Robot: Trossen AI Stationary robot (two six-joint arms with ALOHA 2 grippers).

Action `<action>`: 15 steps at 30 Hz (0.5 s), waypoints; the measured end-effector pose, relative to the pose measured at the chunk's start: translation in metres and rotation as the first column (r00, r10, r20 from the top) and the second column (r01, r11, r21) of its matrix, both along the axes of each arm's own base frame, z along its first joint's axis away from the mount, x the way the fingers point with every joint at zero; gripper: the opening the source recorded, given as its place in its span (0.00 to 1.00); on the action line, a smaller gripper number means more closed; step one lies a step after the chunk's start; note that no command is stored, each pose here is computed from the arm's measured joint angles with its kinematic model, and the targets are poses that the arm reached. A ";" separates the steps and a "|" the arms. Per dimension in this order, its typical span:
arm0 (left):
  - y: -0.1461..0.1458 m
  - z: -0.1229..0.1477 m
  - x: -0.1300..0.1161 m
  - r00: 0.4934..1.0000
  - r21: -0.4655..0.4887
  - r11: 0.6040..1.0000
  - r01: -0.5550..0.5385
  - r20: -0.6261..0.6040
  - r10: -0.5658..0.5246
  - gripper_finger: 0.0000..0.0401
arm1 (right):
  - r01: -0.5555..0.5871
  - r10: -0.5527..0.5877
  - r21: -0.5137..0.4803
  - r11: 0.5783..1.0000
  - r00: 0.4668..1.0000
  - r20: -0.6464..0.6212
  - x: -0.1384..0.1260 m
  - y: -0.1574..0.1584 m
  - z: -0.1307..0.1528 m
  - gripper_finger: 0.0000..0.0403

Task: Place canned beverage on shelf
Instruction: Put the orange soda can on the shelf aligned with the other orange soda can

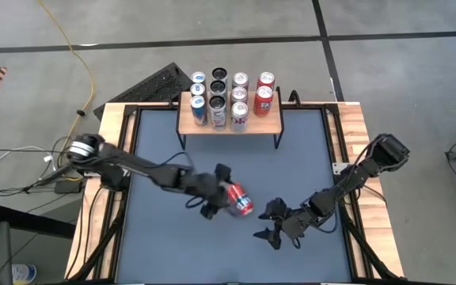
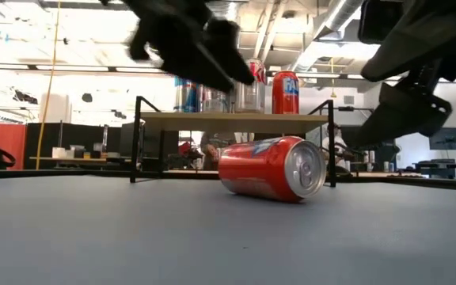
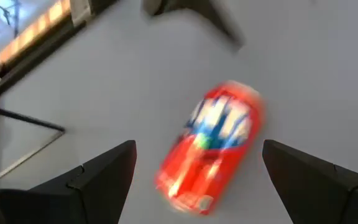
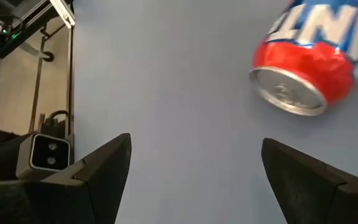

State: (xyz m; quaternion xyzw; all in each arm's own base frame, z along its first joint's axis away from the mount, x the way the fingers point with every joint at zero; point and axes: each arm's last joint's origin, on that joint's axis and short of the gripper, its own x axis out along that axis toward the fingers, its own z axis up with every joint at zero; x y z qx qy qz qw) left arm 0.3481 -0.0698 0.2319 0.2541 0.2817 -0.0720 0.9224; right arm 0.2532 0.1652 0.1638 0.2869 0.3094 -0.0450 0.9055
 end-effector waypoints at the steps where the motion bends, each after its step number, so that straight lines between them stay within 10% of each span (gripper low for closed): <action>1: 0.007 -0.003 0.009 1.000 0.024 1.000 0.006 -0.018 -0.006 0.84 | -0.001 0.001 0.003 1.000 1.000 -0.001 -0.001 0.001 0.000 0.85; 15: 0.039 -0.026 0.092 0.914 0.017 0.951 0.307 -0.283 -0.290 0.84 | 0.000 0.000 -0.013 1.000 1.000 -0.003 -0.020 0.022 -0.002 0.85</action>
